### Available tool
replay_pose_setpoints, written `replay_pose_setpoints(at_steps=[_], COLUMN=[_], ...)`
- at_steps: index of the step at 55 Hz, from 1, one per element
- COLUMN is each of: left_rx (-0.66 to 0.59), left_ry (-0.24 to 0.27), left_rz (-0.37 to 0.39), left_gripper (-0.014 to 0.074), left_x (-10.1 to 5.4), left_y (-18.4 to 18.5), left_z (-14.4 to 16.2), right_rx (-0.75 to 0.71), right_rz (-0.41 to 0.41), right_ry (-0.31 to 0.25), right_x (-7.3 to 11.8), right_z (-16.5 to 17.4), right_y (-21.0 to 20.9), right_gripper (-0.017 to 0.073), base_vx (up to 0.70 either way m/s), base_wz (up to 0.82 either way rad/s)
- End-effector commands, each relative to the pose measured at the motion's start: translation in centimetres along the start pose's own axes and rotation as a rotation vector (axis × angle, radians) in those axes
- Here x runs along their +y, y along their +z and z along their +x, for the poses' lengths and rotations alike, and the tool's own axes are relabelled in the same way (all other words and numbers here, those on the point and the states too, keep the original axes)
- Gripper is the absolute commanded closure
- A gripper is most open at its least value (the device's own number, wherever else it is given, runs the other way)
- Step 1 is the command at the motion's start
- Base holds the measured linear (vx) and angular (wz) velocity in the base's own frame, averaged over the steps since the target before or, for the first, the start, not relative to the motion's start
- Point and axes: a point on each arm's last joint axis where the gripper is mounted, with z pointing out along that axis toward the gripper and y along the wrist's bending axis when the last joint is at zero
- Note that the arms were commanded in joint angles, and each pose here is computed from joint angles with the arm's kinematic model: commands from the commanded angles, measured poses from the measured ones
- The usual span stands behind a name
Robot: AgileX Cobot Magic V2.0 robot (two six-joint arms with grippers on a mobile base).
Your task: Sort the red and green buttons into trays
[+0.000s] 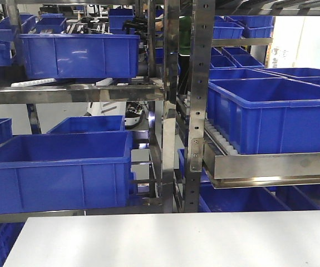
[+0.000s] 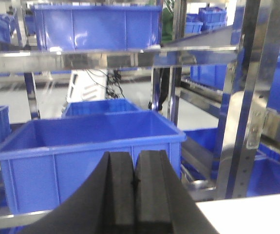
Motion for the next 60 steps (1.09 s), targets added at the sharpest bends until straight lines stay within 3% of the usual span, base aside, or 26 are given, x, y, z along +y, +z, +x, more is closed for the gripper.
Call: replay_pose_setpoints(at_steps=[1,6,12,20,24,30,39,48,60], left_rx=[-0.118,-0.118,-0.121,-0.118,-0.118,-0.116,-0.115,-0.113,-0.107], left_ry=[-0.016,-0.016,-0.016,-0.017,-0.017,-0.017,-0.017,-0.017,-0.017], left_rz=[0.013,0.013,0.013,0.013,0.013,0.013,0.013,0.012,0.012], left_gripper=[0.0416,0.0294,0.0160,0.0059,0.0054,0.0059,0.0059,0.0059,0.0059], left_x=[-0.2,-0.2,-0.2,-0.2,-0.2,-0.2,-0.2,-0.2,-0.2], left_y=[0.2,0.2,0.2,0.2,0.2,0.2,0.2,0.2,0.2], left_z=[-1.9,-1.9,-1.9,-1.9,-1.9,-1.9,-1.9,-1.9,-1.8], right_rx=[-0.103,-0.090,-0.087,-0.143,-0.189,-0.160,0.059,0.070,0.152], right_rz=[0.017,0.015,0.016,0.026,0.031,0.037,0.012,-0.199,-0.226], right_ry=[0.001,0.001,0.002,0.016,0.084,0.113,0.212,0.121,0.129], right_x=[-0.2,-0.2,-0.2,-0.3,-0.4,-0.4,0.8,4.5,5.2], right_z=[-1.9,-1.8,-1.6,-2.1,-2.5,-0.6,8.2,15.5,20.1], right_y=[-0.2,-0.2,0.2,0.5,0.5,2.0,3.9,2.6,2.6], right_gripper=[0.0457,0.0330,0.0088,-0.0172,-0.0170,-0.0153,-0.0096,-0.0013,0.0013], base_vx=[0.00,0.00,0.00,0.00,0.00,0.00,0.00,0.00,0.00], base_wz=[0.00,0.00,0.00,0.00,0.00,0.00,0.00,0.00,0.00])
